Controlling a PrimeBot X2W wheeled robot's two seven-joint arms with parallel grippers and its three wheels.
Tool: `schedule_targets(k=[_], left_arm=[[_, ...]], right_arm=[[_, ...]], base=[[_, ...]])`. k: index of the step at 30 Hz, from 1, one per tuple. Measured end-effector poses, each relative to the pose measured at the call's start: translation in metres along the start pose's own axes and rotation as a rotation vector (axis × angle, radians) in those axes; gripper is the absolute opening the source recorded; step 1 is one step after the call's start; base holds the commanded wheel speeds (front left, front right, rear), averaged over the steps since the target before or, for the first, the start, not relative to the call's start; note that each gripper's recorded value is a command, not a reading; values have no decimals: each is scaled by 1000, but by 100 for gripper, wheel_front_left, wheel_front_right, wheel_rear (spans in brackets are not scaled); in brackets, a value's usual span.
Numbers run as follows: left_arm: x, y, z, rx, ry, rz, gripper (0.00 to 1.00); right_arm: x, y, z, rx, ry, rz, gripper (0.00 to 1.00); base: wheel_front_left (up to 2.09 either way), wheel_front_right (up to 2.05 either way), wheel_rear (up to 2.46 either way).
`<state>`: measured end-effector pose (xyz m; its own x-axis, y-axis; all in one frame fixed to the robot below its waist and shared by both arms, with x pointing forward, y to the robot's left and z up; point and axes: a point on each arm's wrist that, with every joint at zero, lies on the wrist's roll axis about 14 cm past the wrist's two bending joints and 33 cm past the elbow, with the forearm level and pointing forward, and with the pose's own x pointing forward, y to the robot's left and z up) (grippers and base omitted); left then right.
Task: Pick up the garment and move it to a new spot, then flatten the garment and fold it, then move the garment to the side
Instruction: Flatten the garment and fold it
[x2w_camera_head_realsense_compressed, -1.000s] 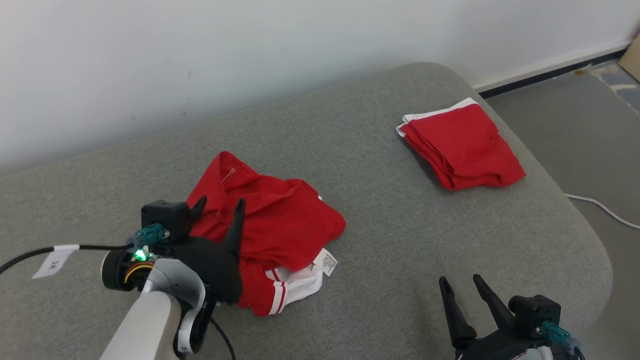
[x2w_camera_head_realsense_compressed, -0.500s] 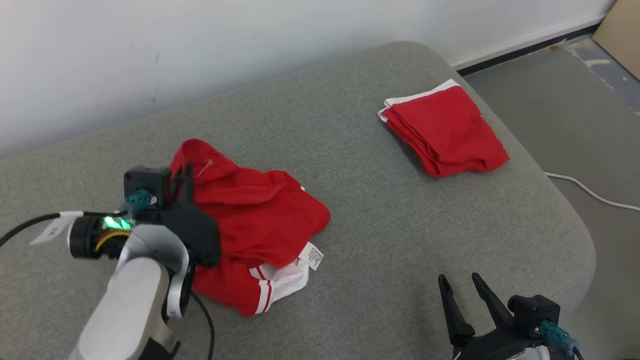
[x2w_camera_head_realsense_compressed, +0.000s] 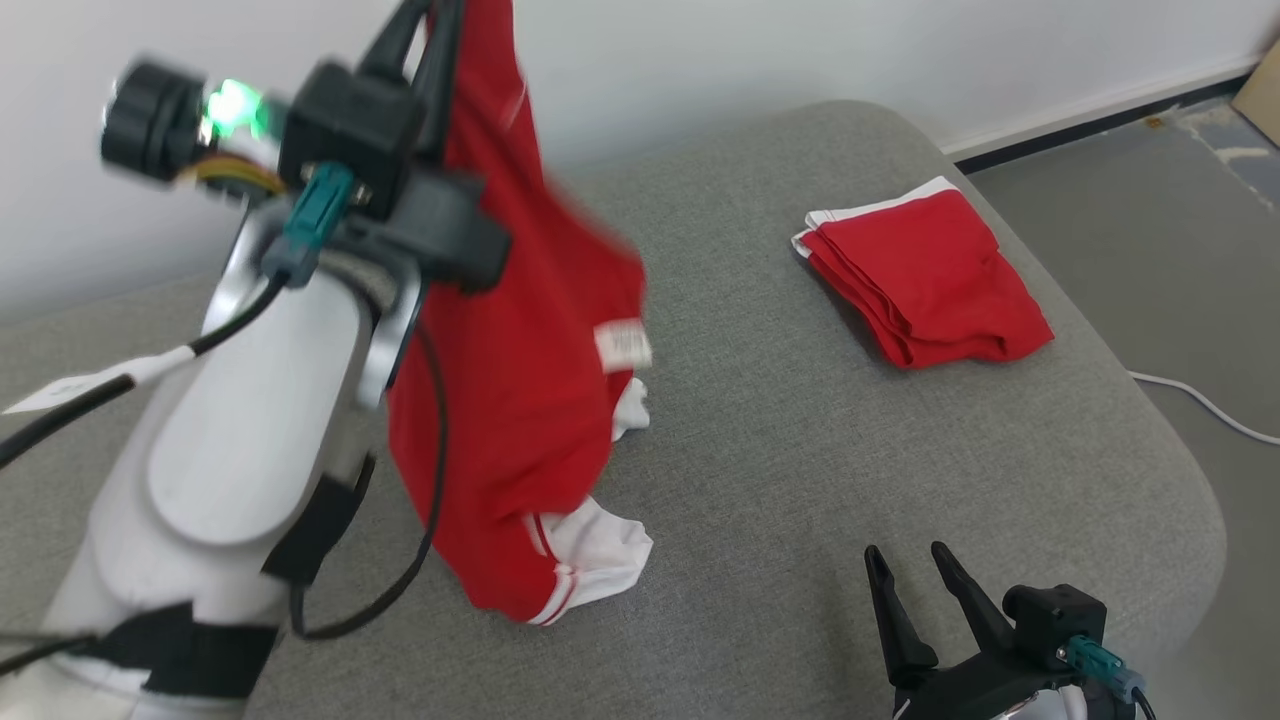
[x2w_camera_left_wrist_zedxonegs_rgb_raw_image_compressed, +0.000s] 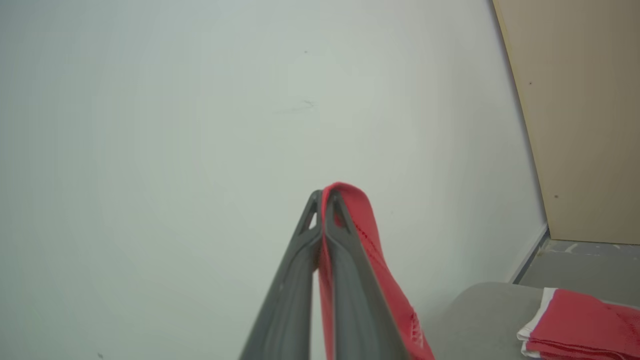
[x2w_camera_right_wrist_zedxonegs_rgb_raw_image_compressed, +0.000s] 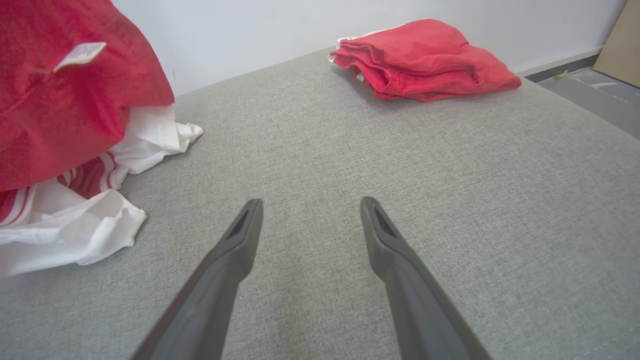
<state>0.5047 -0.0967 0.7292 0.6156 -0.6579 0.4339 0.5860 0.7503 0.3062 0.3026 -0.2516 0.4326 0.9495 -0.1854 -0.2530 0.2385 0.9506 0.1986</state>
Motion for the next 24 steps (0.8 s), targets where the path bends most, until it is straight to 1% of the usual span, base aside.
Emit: schedule_targets(k=[4,7,11,13,15,17,19,22,24], left_arm=[[20,-15,78,27,-226,-60,0],[27,-26,125,29,-348,-99,0],[28,-32,169,22,-447,-113,0],[26,-26,189,-23,-503,-92,0],[22,-16,198,-66,-530,-59,0],[20,-5,191,-97,-509,-24,0],[16,11,162,-143,-434,38,0],[-7,43,90,-245,-267,177,0],[-38,68,32,-290,-132,295,0]], right_arm=[[0,2,1,5,-7,8,100],[-1,5,2,12,-12,16,100],[0,10,3,14,-19,33,100],[0,13,3,14,-18,42,100],[2,16,3,13,-18,52,100],[5,20,3,10,-15,66,100],[8,25,2,6,-10,80,100],[13,32,-1,-3,4,106,100],[16,40,-2,-9,14,130,100]], base=[[0,0,0],[0,0,0],[0,0,0],[0,0,0],[0,0,0],[0,0,0],[0,0,0],[0,0,0],[0,0,0]])
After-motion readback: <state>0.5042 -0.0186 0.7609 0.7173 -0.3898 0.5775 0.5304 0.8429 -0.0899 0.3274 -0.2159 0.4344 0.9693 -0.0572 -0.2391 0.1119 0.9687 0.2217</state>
